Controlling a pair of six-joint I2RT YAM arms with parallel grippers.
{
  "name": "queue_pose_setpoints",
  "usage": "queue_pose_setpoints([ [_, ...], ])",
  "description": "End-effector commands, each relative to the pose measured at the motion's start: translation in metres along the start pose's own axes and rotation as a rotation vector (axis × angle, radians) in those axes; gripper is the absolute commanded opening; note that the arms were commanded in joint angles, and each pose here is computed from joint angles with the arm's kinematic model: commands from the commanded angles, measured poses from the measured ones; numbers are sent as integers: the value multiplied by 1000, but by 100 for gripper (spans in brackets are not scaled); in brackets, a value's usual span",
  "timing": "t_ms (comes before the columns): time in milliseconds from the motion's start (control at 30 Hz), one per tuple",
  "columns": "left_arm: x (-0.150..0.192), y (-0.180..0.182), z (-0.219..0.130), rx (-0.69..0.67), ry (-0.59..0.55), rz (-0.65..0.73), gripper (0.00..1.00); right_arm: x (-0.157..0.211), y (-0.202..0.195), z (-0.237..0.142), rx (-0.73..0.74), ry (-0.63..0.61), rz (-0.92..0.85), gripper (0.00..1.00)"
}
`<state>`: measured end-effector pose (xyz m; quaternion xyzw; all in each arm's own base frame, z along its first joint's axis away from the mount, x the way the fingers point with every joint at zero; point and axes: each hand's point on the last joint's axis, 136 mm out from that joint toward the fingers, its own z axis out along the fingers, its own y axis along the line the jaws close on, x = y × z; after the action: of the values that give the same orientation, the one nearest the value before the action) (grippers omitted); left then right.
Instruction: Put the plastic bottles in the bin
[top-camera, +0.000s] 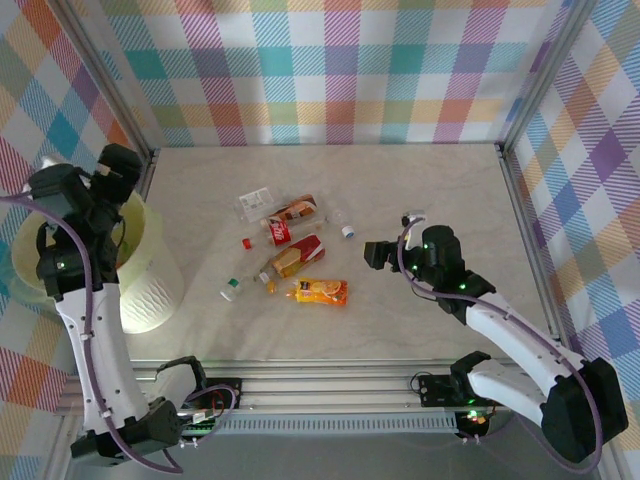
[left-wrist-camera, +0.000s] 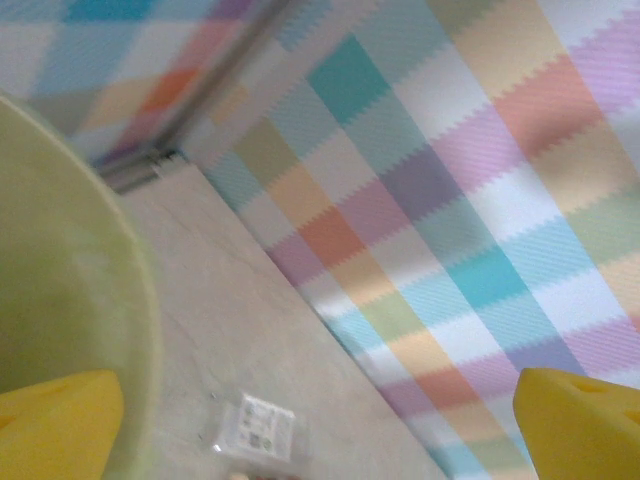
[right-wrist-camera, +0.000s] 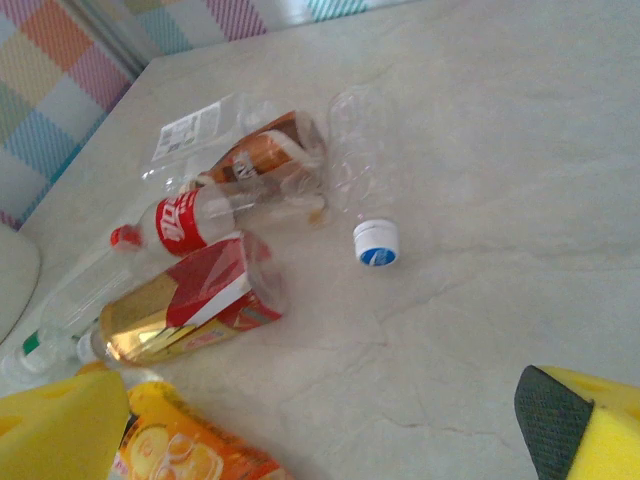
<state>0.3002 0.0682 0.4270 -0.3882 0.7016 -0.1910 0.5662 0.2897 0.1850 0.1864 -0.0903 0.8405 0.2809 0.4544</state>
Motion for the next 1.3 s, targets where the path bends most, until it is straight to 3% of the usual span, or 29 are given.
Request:
queue_pose_setpoints([
  [0,22,-32,-1,127,63,63,100,4,19,-3,-104,3,-44,100],
  [333,119,-94,5,382,357,183,100,31,55,-1,-311,153,-180,99],
  [533,153,-104,1,468,488,217,100,53,73,6,-396,278,-263,99],
  [800,157,-90,-3,436,488,253,100,89,97,22,-471,442,-443,98],
  [1267,158,-77,-7,398,481,279,100,136,98,63,-375,632,-819,98],
])
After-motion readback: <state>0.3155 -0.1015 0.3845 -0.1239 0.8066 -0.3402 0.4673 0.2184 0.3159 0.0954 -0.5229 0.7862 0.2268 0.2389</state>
